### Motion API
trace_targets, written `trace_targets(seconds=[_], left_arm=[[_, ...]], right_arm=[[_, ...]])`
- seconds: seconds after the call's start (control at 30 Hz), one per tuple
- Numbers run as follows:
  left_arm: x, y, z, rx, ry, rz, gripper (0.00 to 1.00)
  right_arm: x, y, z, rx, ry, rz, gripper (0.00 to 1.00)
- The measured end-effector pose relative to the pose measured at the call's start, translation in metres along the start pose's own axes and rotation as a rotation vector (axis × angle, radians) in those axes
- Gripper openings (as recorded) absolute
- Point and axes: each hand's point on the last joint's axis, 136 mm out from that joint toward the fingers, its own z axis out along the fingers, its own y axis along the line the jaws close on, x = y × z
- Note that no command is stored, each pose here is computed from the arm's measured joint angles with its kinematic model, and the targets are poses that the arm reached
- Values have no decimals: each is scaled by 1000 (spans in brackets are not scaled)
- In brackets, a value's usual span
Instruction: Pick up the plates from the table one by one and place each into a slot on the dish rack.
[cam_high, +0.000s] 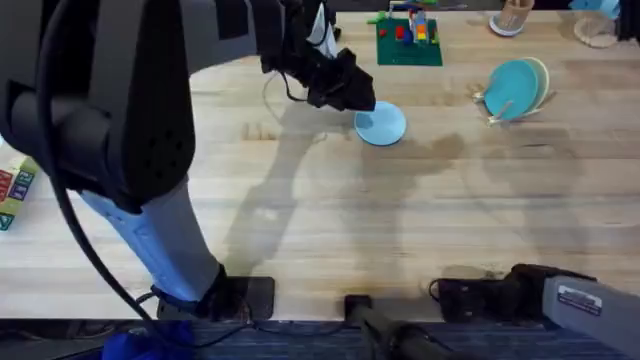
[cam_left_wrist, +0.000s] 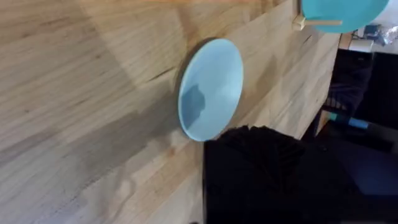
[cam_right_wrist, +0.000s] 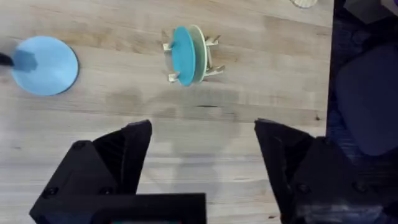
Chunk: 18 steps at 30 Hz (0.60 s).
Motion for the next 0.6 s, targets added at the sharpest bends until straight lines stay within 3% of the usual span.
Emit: trace_targets(seconds=[0.23, 0.6], left_arm=[[-2, -1, 1, 13, -10, 36, 43], [-2, -1, 1, 13, -9, 36, 43]], right_arm=[[0, 0, 0, 0, 0, 0, 995], [0, 0, 0, 0, 0, 0, 995]])
